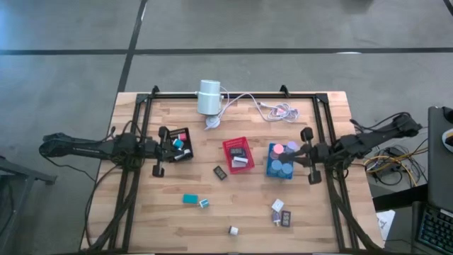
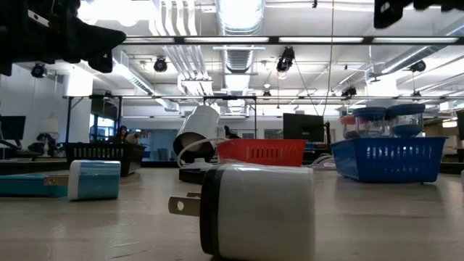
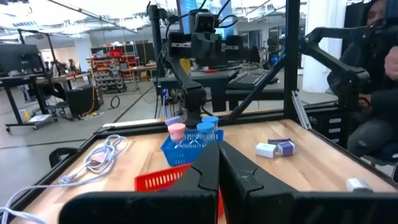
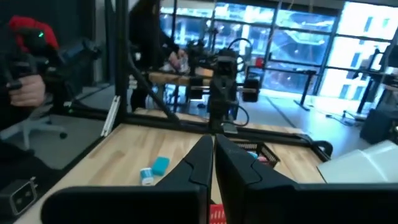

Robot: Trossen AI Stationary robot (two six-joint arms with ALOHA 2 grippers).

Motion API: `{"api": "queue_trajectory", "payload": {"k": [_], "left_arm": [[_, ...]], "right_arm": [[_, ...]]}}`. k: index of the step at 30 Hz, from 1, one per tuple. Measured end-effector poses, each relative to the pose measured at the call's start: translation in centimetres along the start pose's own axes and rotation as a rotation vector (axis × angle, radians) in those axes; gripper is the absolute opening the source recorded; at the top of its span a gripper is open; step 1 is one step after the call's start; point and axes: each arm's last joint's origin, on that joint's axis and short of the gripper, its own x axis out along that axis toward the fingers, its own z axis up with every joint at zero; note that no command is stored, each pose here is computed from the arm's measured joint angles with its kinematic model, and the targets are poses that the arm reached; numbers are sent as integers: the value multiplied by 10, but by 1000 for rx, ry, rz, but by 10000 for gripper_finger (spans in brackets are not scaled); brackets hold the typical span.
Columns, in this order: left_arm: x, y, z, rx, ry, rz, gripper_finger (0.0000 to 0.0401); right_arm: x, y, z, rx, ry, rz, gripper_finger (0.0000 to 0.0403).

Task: Pick & Place Office items
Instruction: Put the black digital clock into the red bin

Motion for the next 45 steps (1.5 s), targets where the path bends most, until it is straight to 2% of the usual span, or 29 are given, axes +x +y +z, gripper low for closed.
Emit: {"api": "queue_trajectory", "payload": {"k": [6,13,21,30,34,42,45], "left_arm": [[0,0,-6,60,61,28,5],[-1,2,-7,64,86,86,5],[-1,2,-7,84,86,88,5],[-1,2,-7,144,90,97,5],[-1,3,-7,159,90,96,5],[0,3,-6,132,78,106,5],[4,3,2,108,90,103,5]], "right_arm": [[-2,3,-41,11,-30,-6,12],[-9,0,-60,19,-120,-33,12],[-23,-13,-60,1,-214,-115,12],[-43,-19,-62,-9,-210,-67,12],[-43,-16,-69,5,-147,35,12],[-41,-15,-77,3,-122,37,12],[-41,-15,-77,7,-125,36,12]]}}
